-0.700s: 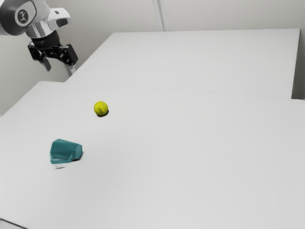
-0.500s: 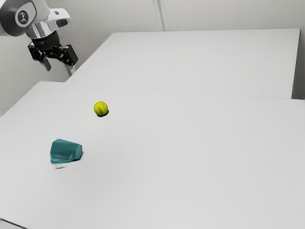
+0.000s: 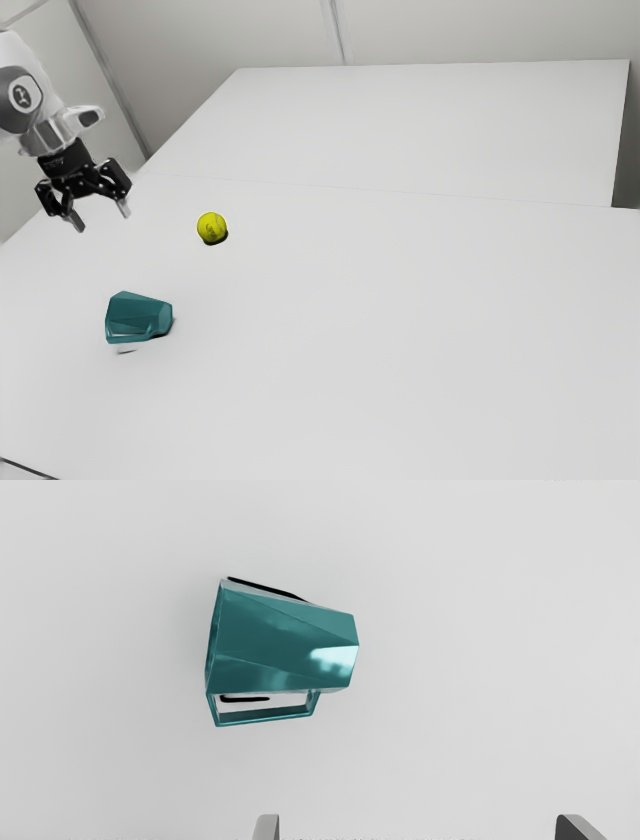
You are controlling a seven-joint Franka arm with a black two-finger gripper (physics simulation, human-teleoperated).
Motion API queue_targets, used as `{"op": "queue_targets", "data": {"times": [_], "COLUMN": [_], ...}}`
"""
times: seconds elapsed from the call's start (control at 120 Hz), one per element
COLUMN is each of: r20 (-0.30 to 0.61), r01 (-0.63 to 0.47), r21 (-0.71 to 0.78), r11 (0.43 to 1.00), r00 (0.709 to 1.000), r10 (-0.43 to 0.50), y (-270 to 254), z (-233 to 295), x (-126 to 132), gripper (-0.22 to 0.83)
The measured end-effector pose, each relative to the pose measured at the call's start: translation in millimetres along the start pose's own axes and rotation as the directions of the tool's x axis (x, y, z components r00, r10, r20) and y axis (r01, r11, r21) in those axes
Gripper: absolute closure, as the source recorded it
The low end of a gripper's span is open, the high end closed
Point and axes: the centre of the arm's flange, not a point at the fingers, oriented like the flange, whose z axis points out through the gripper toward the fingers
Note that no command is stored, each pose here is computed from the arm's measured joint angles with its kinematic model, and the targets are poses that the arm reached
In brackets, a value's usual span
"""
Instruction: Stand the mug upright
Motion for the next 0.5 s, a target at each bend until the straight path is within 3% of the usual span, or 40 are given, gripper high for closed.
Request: {"op": "queue_targets", "data": {"times": [0.217,0.5], "r20": [0.139,0.243], "r01": [0.217,0.271], "r21": [-0.177,-0.301], "r11": [0.960,0.914], "r00": [0.971,0.949], "r10": [-0.194,-0.201], "y": [-95.7,-141.2], "z": [69.0,144.3], "x": [30.3,57.4], "gripper": [0.00,0.00]}}
